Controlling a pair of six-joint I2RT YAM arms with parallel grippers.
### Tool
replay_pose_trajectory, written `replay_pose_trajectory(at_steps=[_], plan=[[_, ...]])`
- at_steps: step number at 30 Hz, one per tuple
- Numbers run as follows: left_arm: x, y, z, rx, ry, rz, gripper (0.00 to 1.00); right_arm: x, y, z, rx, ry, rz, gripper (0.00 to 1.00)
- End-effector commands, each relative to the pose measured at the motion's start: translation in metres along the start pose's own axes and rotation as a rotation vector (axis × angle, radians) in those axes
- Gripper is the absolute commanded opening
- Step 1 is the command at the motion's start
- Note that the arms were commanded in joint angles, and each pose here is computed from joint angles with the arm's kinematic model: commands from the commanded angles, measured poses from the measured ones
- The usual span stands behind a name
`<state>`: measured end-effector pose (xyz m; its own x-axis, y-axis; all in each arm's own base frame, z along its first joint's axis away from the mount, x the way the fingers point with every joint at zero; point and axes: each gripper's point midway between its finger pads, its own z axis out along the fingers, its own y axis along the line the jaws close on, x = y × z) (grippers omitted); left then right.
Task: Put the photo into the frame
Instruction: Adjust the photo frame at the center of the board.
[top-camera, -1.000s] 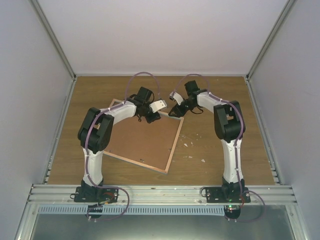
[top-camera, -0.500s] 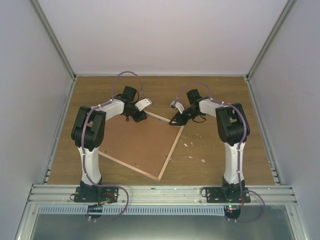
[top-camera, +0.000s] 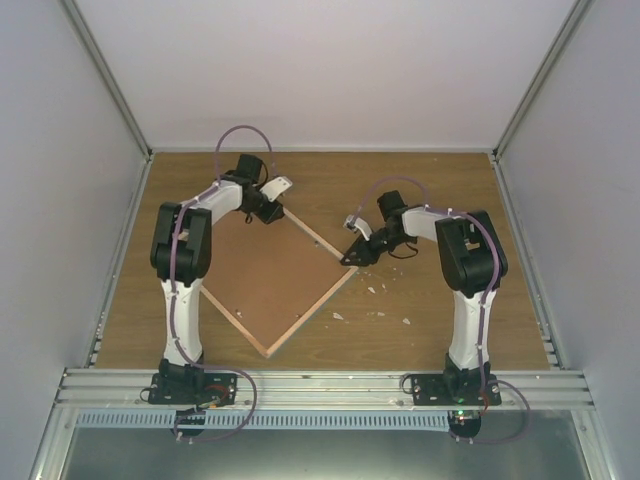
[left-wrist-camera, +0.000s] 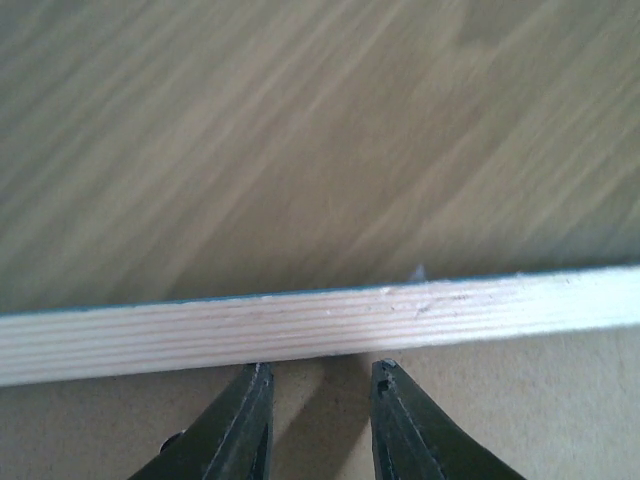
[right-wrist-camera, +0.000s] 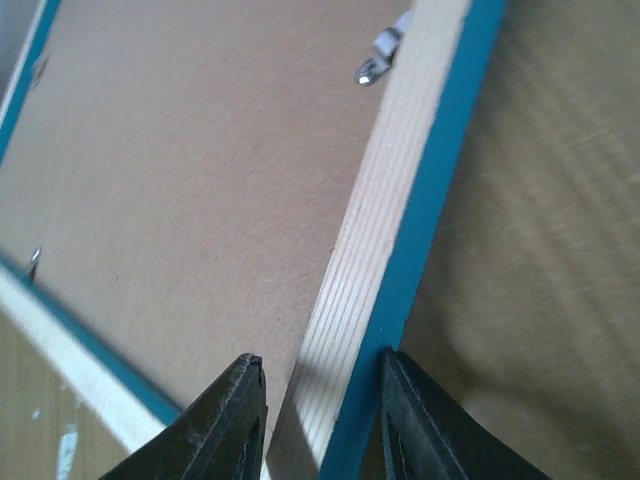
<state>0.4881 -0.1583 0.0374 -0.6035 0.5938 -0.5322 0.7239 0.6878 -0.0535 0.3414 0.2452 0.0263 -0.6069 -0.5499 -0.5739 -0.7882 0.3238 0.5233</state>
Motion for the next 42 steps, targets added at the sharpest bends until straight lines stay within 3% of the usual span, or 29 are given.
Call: replay_pose_trajectory(at_steps=[1, 7, 12, 17, 22, 25, 28, 34, 42], plan=[[-0.017, -0.025, 0.033, 0.04, 0.008, 0.084, 0.3, 0.036, 0.033, 0.017, -0.134, 0.095, 0.065, 0.34], [-0.024, -0.085, 0.05, 0.169, 0.01, 0.19, 0.3, 0.039, 0.063, 0.023, -0.254, 0.102, 0.021, 0.37], [-0.01, -0.136, 0.025, 0.335, -0.029, 0.249, 0.28, 0.042, 0.092, 0.024, -0.366, 0.087, 0.018, 0.39], [0.014, -0.167, -0.019, 0.396, -0.081, 0.321, 0.29, 0.03, 0.084, 0.018, -0.323, 0.033, 0.009, 0.4], [0.032, -0.178, -0.036, 0.312, -0.092, 0.323, 0.35, -0.014, 0.04, 0.002, -0.051, -0.086, 0.004, 0.44], [0.031, -0.18, -0.036, 0.257, -0.1, 0.272, 0.37, -0.036, 0.024, 0.002, -0.005, -0.13, 0.015, 0.42], [0.034, -0.185, -0.026, 0.223, -0.066, 0.22, 0.37, -0.044, 0.013, 0.012, -0.036, -0.129, 0.057, 0.37], [0.039, -0.182, -0.027, 0.225, -0.087, 0.122, 0.38, -0.046, 0.018, 0.031, -0.133, -0.115, 0.087, 0.38], [0.037, -0.158, -0.042, 0.227, -0.11, 0.109, 0.37, 0.009, 0.065, 0.059, -0.287, -0.01, 0.129, 0.32]])
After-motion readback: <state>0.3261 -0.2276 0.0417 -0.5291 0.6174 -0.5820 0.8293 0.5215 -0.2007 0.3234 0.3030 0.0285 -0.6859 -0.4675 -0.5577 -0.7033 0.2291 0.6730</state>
